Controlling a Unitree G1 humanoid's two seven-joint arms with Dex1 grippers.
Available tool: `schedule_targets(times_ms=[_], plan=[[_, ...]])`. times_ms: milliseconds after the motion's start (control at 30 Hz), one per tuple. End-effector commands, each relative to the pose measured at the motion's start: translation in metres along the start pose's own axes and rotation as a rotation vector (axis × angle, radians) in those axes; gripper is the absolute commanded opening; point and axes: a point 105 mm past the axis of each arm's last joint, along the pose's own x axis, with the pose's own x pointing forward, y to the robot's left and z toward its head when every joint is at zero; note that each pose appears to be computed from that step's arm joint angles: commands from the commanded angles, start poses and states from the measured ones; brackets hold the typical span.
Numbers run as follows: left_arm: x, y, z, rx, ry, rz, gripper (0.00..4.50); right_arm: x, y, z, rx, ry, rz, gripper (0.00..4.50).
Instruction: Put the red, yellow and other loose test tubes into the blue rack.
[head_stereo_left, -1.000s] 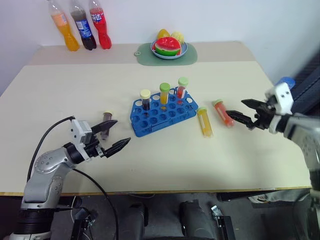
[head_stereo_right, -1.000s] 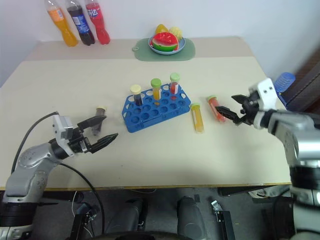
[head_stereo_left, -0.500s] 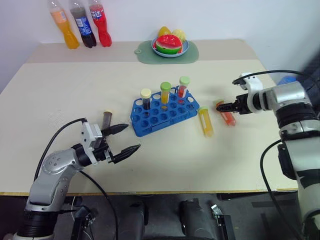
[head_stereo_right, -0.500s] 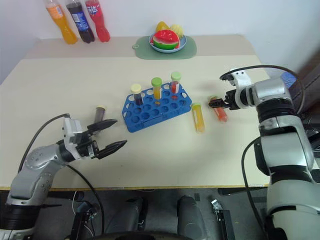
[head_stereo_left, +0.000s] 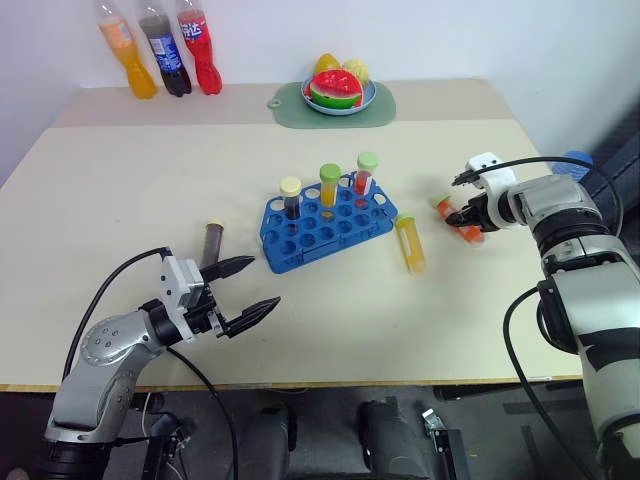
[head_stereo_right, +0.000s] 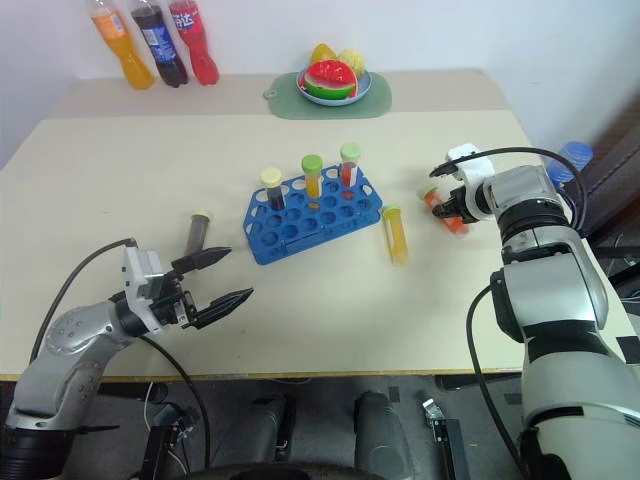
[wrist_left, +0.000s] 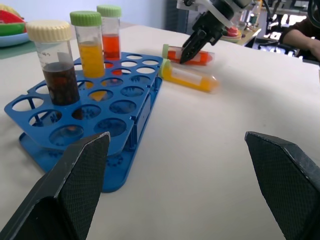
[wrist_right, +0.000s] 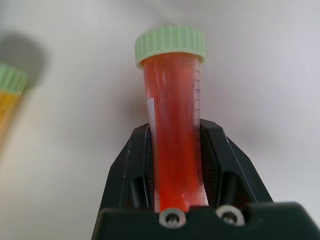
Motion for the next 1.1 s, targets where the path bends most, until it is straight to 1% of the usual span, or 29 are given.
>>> schedule_targets(times_ms=[33, 100, 133, 167, 200, 267, 333, 433, 567, 667, 767, 833, 933, 1100], plan=[[0.001, 0.004, 0.009, 0.033, -0.035, 0.011, 4.50, -0.023, -0.018, 0.048, 0.021, -0.339, -0.061, 0.76], [0.002, 0.005, 0.009, 0.034, -0.038, 0.011, 4.50, -0.038, -0.005, 0.069, 0.005, -0.589, 0.060, 0.76], [0.002, 0.005, 0.009, 0.034, -0.040, 0.010, 4.50, -0.045, 0.001, 0.073, -0.021, -0.664, 0.096, 0.76], [0.003, 0.006, 0.009, 0.033, -0.042, 0.011, 4.50, -0.049, 0.004, 0.074, -0.040, -0.701, 0.089, 0.76], [0.004, 0.008, 0.009, 0.033, -0.044, 0.011, 4.50, -0.054, 0.011, 0.078, -0.032, -0.770, 0.086, 0.76], [0.006, 0.011, 0.008, 0.035, -0.048, 0.013, 4.50, -0.064, 0.032, 0.080, -0.014, -0.896, 0.096, 0.76], [0.009, 0.014, 0.009, 0.038, -0.061, 0.017, 4.50, -0.072, 0.053, 0.078, -0.104, -0.995, 0.045, 0.76], [0.013, 0.019, 0.010, 0.041, -0.075, 0.031, 4.50, -0.065, 0.083, 0.070, -0.061, -1.096, -0.032, 0.76], [0.014, 0.023, 0.010, 0.047, -0.073, 0.037, 4.50, -0.051, 0.108, 0.064, -0.020, -1.156, -0.062, 0.76], [0.014, 0.025, 0.010, 0.039, -0.078, 0.047, 4.50, -0.044, 0.127, 0.064, 0.004, -1.196, -0.029, 0.76], [0.014, 0.026, 0.008, 0.040, -0.076, 0.053, 4.50, -0.038, 0.145, 0.067, -0.001, -1.214, 0.002, 0.76], [0.015, 0.024, 0.008, 0.038, -0.080, 0.053, 4.50, -0.032, 0.153, 0.065, 0.035, -1.213, 0.035, 0.76], [0.012, 0.022, 0.007, 0.037, -0.083, 0.060, 4.50, -0.025, 0.160, 0.058, 0.041, -1.191, 0.053, 0.76], [0.009, 0.020, 0.006, 0.037, -0.080, 0.070, 4.50, -0.002, 0.158, 0.041, 0.037, -1.111, 0.030, 0.76]])
